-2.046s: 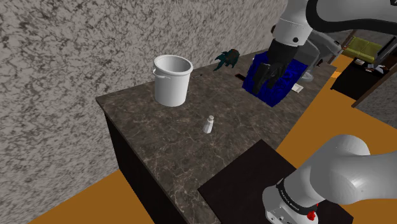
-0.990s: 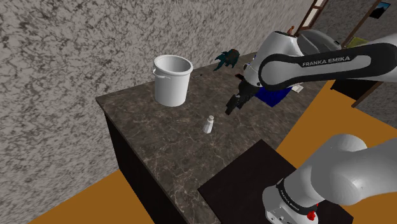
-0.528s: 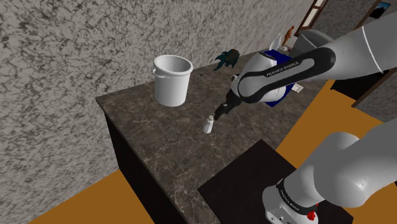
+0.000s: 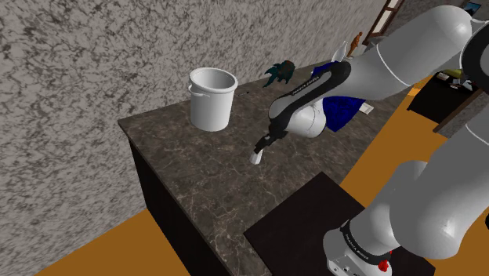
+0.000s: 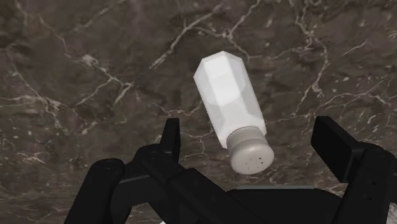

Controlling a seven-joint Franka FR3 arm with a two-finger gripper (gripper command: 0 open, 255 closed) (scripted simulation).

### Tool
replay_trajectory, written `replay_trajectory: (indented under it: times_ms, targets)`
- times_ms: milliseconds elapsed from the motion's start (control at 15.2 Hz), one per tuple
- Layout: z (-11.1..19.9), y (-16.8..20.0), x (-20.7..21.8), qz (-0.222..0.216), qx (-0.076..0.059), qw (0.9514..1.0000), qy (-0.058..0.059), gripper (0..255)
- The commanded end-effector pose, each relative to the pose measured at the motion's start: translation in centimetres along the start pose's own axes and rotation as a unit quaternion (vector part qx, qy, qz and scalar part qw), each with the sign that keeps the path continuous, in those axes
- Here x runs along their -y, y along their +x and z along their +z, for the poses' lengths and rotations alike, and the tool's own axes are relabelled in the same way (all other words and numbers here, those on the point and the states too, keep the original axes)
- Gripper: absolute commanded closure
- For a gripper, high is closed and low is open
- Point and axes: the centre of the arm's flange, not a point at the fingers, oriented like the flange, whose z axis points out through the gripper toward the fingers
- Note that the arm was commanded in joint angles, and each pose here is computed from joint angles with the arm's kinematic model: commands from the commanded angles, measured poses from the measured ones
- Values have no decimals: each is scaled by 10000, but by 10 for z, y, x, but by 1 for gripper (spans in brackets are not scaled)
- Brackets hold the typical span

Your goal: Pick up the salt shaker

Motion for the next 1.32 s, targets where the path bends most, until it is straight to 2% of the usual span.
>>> replay_trajectory:
  times_ms: [0,132,264,330,924,1254]
  targets:
    - [10,-2,-2,1,-6,10000,-3,0]
    - [23,-5,-3,1,-6,10000,-3,0]
    - [23,-5,-3,1,-6,10000,-3,0]
    - [23,-5,-3,1,-6,10000,-3,255]
    - [23,-5,-3,1,-6,10000,-3,255]
    - [-2,1,0,1,-6,10000,-3,255]
